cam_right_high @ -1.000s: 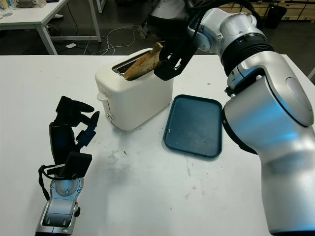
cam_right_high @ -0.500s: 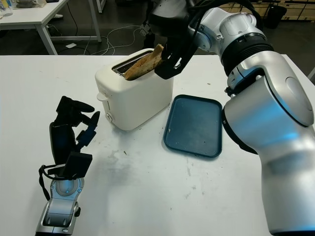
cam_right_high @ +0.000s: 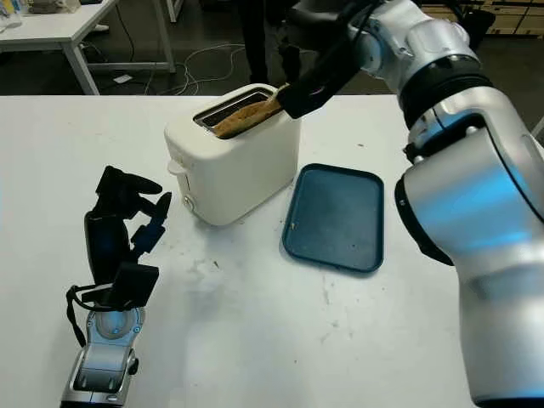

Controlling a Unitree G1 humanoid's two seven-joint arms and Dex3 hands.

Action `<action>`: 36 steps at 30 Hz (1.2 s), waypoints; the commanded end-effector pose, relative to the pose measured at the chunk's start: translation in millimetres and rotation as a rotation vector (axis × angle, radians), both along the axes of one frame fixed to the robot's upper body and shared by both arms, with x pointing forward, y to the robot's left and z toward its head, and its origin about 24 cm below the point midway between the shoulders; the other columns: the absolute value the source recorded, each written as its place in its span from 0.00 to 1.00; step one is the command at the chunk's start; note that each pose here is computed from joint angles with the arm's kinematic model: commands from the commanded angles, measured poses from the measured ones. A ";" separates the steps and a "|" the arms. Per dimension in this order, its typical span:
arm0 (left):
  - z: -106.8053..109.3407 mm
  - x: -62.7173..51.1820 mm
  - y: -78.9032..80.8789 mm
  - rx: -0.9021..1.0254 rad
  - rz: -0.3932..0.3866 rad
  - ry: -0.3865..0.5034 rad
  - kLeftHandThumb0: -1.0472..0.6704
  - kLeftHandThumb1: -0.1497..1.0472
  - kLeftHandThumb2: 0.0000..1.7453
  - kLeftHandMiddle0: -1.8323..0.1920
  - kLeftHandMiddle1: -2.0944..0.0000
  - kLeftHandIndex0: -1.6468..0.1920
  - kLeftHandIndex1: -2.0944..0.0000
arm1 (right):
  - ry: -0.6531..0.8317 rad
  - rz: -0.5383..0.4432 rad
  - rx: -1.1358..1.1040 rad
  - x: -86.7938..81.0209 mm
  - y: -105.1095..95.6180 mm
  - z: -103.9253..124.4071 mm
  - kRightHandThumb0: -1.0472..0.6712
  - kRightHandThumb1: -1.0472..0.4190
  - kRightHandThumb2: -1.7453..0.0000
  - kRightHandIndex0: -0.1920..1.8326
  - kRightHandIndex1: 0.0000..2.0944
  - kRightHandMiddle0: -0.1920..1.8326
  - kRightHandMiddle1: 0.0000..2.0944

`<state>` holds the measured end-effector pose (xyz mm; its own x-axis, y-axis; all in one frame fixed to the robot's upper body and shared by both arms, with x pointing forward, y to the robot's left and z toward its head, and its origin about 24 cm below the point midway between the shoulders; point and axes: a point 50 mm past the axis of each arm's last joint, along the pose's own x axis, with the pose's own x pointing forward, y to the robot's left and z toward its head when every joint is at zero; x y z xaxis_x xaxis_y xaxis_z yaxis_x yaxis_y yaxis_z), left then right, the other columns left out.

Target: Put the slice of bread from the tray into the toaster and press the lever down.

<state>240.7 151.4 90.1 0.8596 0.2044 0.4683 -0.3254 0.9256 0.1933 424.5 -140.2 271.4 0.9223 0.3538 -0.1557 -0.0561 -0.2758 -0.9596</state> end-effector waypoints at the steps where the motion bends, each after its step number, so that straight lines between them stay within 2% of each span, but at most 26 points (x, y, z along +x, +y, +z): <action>1: 0.2 0.9 -1.1 0.011 -0.012 -0.001 0.39 0.89 0.15 0.57 0.17 0.74 0.18 | 0.031 -0.045 0.051 0.6 -10.5 -3.9 0.03 0.21 0.99 0.09 0.21 0.25 0.00; 4: 0.6 1.0 -1.6 0.006 -0.020 -0.002 0.39 0.89 0.15 0.56 0.17 0.74 0.18 | 0.032 -0.052 0.063 0.4 -16.0 -8.5 0.01 0.19 0.99 0.10 0.21 0.26 0.01; 9: 0.3 1.1 -1.9 0.016 -0.020 -0.003 0.38 0.89 0.15 0.57 0.17 0.74 0.18 | 0.019 -0.059 0.136 0.1 -24.5 -18.8 0.04 0.18 0.99 0.12 0.22 0.27 0.01; 12: -0.1 1.1 -2.1 0.015 -0.022 -0.003 0.39 0.89 0.15 0.57 0.17 0.73 0.19 | -0.025 -0.048 0.207 -0.5 -28.1 -25.3 0.07 0.18 1.00 0.17 0.22 0.30 0.02; 16: -1.0 1.1 -2.8 0.013 -0.024 -0.001 0.39 0.89 0.15 0.57 0.17 0.73 0.19 | -0.067 -0.050 0.416 -1.6 -31.9 -38.5 0.13 0.20 1.00 0.21 0.21 0.34 0.02; 22: -2.0 0.7 -4.1 0.009 -0.020 0.006 0.39 0.89 0.15 0.58 0.17 0.73 0.19 | -0.004 -0.075 0.740 -4.8 -37.8 -63.7 0.25 0.22 1.00 0.26 0.18 0.37 0.01; 28: -2.4 0.4 -4.1 0.018 -0.015 0.005 0.39 0.89 0.15 0.58 0.17 0.73 0.19 | 0.035 -0.086 0.913 -7.7 -38.4 -80.6 0.28 0.23 1.00 0.31 0.18 0.41 0.02; 36: -3.6 0.1 -5.1 0.011 -0.010 0.006 0.39 0.89 0.15 0.58 0.17 0.74 0.18 | 0.057 -0.084 0.932 -9.4 -39.1 -87.4 0.33 0.25 1.00 0.34 0.18 0.44 0.02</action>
<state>241.4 148.0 86.5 0.8682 0.1918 0.4577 -0.3138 0.9267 0.2069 416.1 -181.4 182.5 0.9586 0.2695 0.0923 -0.0936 0.6038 -0.7916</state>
